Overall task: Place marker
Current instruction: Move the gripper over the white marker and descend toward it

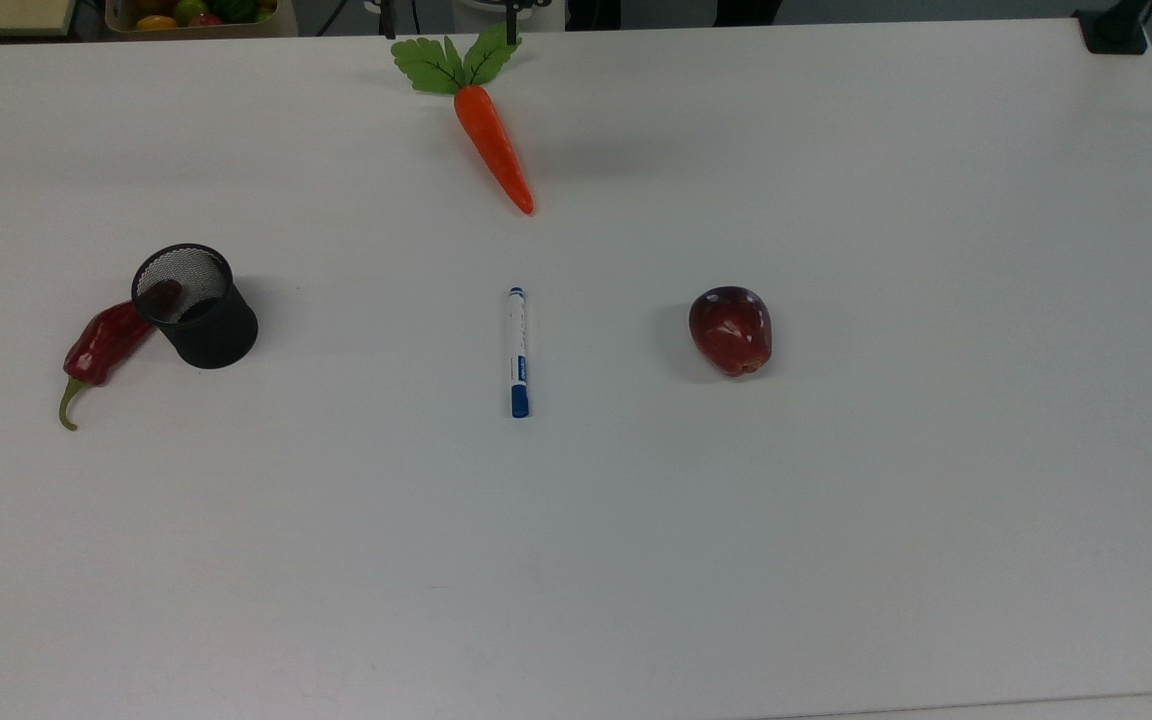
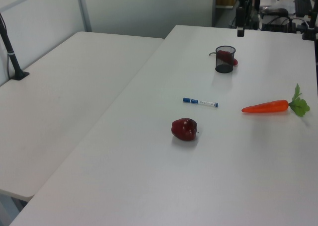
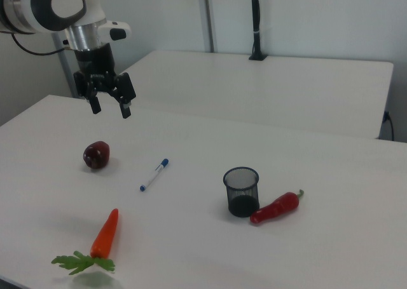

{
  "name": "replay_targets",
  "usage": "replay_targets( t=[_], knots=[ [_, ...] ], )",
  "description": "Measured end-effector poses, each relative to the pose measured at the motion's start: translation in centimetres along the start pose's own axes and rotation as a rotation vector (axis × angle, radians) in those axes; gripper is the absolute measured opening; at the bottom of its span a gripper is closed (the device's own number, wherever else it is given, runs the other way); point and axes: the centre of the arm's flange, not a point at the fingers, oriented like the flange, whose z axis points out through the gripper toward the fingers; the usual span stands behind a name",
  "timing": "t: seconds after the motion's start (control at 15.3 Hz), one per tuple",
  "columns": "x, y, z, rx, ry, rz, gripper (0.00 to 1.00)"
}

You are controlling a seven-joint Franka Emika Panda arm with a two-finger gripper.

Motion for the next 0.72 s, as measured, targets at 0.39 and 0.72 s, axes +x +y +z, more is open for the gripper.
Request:
replay_targets(
  t=[0.39,0.72],
  knots=[
    [0.1,0.0,0.1,0.0,-0.001,0.0,1.0],
    [1.2,-0.3,0.7,0.017,0.031,0.0,1.0]
  ],
)
